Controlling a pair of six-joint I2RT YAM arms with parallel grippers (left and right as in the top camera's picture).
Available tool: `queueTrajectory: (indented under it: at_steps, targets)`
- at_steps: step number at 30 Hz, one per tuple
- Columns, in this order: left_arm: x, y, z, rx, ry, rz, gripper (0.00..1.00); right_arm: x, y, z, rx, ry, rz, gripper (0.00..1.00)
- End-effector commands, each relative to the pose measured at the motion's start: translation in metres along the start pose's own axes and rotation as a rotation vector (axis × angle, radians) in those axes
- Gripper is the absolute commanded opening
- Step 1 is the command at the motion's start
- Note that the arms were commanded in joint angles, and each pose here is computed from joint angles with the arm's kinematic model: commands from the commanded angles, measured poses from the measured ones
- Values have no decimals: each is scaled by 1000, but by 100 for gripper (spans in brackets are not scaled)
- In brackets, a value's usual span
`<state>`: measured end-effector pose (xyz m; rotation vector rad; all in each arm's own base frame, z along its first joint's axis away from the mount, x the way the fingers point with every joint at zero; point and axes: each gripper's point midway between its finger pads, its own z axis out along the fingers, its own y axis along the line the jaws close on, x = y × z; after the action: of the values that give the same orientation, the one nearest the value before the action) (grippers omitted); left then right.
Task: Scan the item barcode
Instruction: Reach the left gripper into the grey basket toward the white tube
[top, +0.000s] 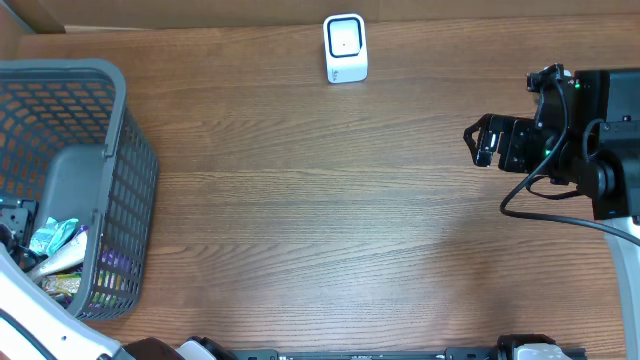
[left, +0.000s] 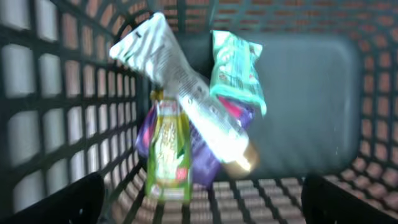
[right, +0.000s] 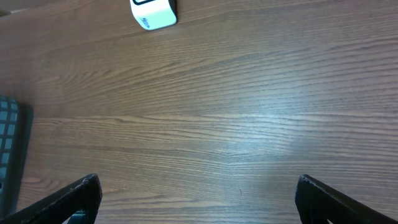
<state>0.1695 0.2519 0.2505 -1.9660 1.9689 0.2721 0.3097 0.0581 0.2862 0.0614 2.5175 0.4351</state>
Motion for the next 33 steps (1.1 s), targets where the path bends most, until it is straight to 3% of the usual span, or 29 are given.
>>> queueTrajectory:
  at_steps: [1,8,13,23,26,28,30,33]
  targets:
    - [3,3,34,-23,4,20,93,-6,5,-6,-11,-21,-9,100]
    - [6,-4,82,-47,39,46,92,-5,5,-6,-11,-20,-9,100]
    - [15,-3,120,-110,114,37,74,-3,4,-6,-9,-9,-6,100]
    - [24,-6,165,-165,188,43,70,2,3,-6,-5,12,0,100]
    - [27,-5,176,-180,210,47,54,2,3,-6,-5,12,0,100]
    - [28,-6,182,-184,215,48,24,2,3,-6,-5,12,0,100]
    - [25,-8,182,-176,204,46,4,2,3,-6,-5,12,0,100]
    - [18,-12,175,-165,195,43,4,1,3,-6,-6,8,-1,100]
